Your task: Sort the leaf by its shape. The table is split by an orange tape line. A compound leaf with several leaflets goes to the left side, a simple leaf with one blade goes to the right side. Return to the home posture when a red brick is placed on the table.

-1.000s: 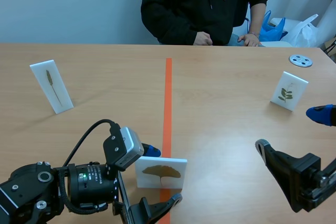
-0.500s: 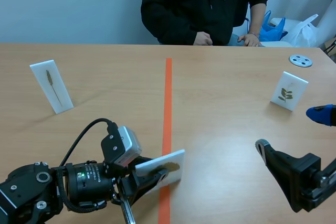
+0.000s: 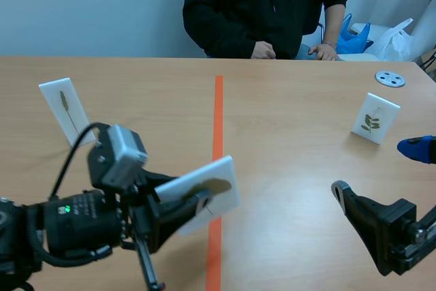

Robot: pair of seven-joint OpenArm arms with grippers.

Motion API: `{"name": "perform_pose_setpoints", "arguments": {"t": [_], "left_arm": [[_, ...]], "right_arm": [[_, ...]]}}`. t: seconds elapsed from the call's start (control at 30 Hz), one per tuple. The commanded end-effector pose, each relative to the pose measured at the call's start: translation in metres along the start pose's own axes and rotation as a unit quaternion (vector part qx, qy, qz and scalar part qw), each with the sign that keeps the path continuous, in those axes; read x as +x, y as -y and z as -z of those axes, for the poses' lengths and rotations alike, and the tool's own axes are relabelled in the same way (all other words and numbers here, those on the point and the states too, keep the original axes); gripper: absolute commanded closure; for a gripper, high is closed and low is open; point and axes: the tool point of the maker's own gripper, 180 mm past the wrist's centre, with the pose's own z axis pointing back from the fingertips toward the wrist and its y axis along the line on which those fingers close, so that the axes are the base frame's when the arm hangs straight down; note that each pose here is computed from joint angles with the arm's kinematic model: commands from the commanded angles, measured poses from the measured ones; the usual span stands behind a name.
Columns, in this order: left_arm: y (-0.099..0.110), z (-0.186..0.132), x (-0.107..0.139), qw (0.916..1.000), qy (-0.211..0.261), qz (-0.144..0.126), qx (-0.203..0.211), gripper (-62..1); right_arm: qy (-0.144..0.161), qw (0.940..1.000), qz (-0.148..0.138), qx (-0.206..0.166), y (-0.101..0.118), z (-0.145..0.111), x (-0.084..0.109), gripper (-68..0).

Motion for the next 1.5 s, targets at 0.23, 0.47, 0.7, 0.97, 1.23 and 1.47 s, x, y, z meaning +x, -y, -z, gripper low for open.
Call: {"name": "perform_pose_setpoints", "arguments": {"t": [0.23,0.47,0.7,0.97,1.23,1.47], "left_arm": [[-0.075,-0.067,0.029,0.9875,0.019,-0.01,0.156,-2.8],[-0.133,-0.123,0.027,0.9556,0.004,0.009,0.295,-2.8],[-0.172,-0.153,-0.001,0.9232,-0.015,-0.014,0.384,-2.8],[-0.212,-0.164,-0.028,0.8921,-0.009,-0.057,0.448,-2.8],[-0.233,-0.176,-0.044,0.8642,0.016,-0.074,0.498,-2.8],[-0.237,-0.188,-0.06,0.8494,0.004,-0.082,0.521,-10.5]], "right_arm": [[0.02,0.9998,-0.005,-0.005,0.003,0.001,0.013,-67.9],[0.02,0.9998,-0.005,-0.005,0.003,0.001,0.013,-67.9],[0.02,0.9998,-0.005,-0.005,0.004,0.001,0.013,-67.9],[0.02,0.9998,-0.005,-0.005,0.004,0.001,0.013,-67.9],[0.02,0.9998,-0.005,-0.005,0.004,0.001,0.013,-67.9],[0.02,0.9998,-0.005,-0.005,0.004,0.001,0.013,-67.9]]}}
